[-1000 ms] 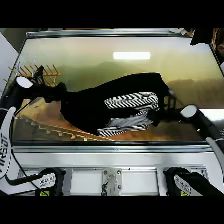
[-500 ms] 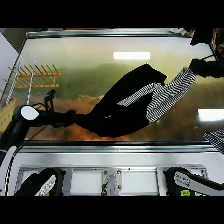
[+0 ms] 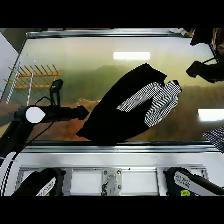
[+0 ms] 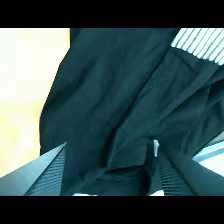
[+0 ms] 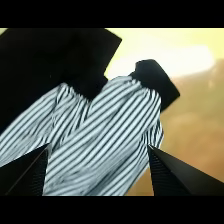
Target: Fold the clothes and pants, and hang the long-sleeved shirts on hangers.
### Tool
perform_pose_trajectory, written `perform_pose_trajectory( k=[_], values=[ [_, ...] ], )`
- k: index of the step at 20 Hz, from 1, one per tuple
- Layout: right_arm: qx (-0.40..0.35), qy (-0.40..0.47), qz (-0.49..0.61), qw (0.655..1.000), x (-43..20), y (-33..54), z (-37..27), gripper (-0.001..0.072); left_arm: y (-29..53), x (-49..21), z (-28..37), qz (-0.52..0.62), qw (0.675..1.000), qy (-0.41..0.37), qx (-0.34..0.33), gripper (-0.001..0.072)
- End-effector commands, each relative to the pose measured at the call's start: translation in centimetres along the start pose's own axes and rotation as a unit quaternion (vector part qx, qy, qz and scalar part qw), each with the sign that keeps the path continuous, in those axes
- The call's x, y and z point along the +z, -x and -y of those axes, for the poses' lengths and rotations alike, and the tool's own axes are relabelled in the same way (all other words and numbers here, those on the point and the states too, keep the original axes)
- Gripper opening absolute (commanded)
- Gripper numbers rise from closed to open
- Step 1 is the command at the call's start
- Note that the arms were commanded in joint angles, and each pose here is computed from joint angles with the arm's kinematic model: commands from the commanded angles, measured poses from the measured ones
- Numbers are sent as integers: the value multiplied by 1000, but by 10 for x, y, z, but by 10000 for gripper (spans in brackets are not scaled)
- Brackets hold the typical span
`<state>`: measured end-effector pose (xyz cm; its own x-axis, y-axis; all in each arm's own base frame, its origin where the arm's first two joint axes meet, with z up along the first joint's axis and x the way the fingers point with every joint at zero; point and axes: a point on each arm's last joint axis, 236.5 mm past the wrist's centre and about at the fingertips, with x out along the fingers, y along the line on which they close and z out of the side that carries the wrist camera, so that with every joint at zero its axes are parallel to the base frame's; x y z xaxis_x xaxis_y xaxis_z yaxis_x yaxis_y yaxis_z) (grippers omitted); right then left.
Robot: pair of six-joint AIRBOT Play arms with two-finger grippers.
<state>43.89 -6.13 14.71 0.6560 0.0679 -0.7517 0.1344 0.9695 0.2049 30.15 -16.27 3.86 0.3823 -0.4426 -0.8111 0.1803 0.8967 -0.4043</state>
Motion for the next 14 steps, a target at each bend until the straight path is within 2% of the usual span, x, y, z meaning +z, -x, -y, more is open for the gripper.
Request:
perform_pose_trajectory(
  k=[1,4,6,11,14],
  values=[
    [-2,-2,-37,999,-54,6,1,654,-22,4,26,-28,989,-137,42,592],
    [-4,-8,-68,998,-99,5,3,655,-66,-2,54,-77,961,-255,78,592],
    [-11,-6,-81,997,-122,8,7,655,-89,-7,60,-110,943,-297,101,593],
    [-14,-9,-110,994,-172,13,9,655,-122,-2,41,-172,940,-268,125,593],
    [-15,-14,-133,991,-197,7,11,655,-134,-13,45,-207,947,-237,67,592]
  ],
)
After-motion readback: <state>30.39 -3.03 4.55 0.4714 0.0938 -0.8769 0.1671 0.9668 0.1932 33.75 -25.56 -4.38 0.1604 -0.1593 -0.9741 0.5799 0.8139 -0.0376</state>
